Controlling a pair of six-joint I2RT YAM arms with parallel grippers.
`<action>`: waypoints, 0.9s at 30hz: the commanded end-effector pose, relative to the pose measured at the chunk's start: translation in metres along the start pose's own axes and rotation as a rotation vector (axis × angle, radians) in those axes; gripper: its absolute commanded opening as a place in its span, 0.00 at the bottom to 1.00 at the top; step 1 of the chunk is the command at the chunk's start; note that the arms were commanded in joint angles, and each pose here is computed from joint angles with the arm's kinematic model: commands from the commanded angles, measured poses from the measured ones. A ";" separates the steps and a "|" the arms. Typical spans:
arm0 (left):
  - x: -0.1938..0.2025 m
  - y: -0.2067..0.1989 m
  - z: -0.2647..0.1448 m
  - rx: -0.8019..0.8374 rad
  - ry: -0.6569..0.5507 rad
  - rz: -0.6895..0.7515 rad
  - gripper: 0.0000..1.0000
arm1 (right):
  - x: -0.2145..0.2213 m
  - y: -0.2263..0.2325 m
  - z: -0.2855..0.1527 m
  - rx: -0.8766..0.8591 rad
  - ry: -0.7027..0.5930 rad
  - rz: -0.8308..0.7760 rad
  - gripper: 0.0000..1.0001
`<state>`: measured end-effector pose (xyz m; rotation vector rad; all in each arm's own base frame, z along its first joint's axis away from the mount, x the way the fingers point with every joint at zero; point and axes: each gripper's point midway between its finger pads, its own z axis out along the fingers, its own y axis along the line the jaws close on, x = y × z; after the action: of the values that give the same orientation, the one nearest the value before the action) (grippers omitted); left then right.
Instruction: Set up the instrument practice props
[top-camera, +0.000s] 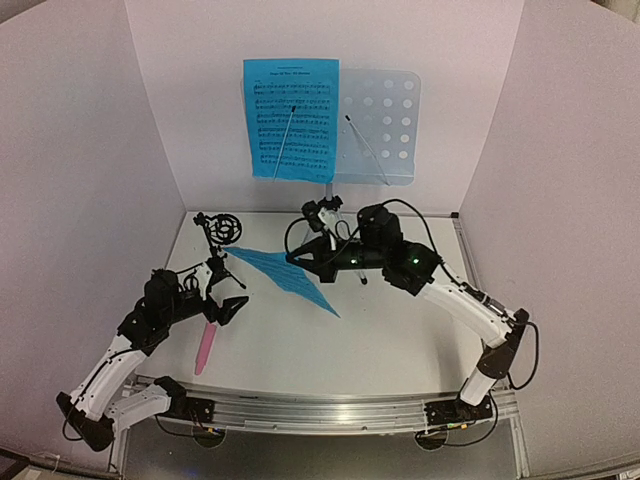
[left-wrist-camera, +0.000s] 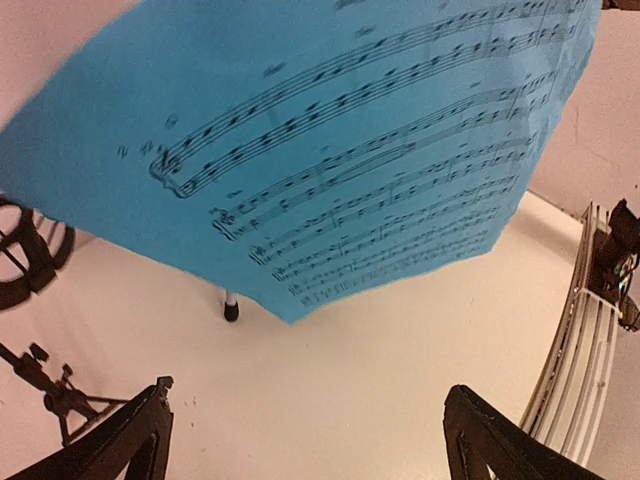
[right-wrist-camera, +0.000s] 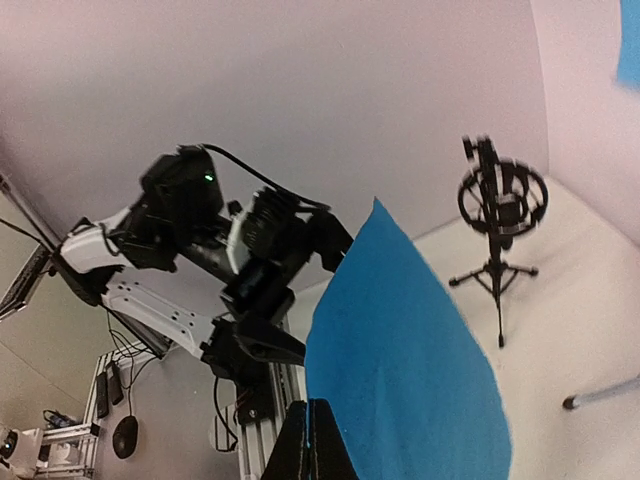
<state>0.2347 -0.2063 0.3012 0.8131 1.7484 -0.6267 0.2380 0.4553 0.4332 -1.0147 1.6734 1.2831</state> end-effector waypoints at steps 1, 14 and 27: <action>-0.064 0.001 -0.028 -0.032 -0.172 -0.034 0.98 | -0.023 0.033 -0.026 -0.065 0.018 -0.122 0.00; -0.131 -0.029 -0.036 0.173 -0.293 -0.057 0.99 | -0.097 0.087 -0.060 -0.184 -0.166 -0.331 0.00; -0.170 -0.053 -0.053 0.332 -0.347 -0.100 0.00 | -0.124 0.082 -0.077 -0.056 -0.262 -0.408 0.00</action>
<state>0.2105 -0.2385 0.4538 0.7910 1.4468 -1.0012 0.1966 0.4229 0.5680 -1.1553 1.2257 1.2214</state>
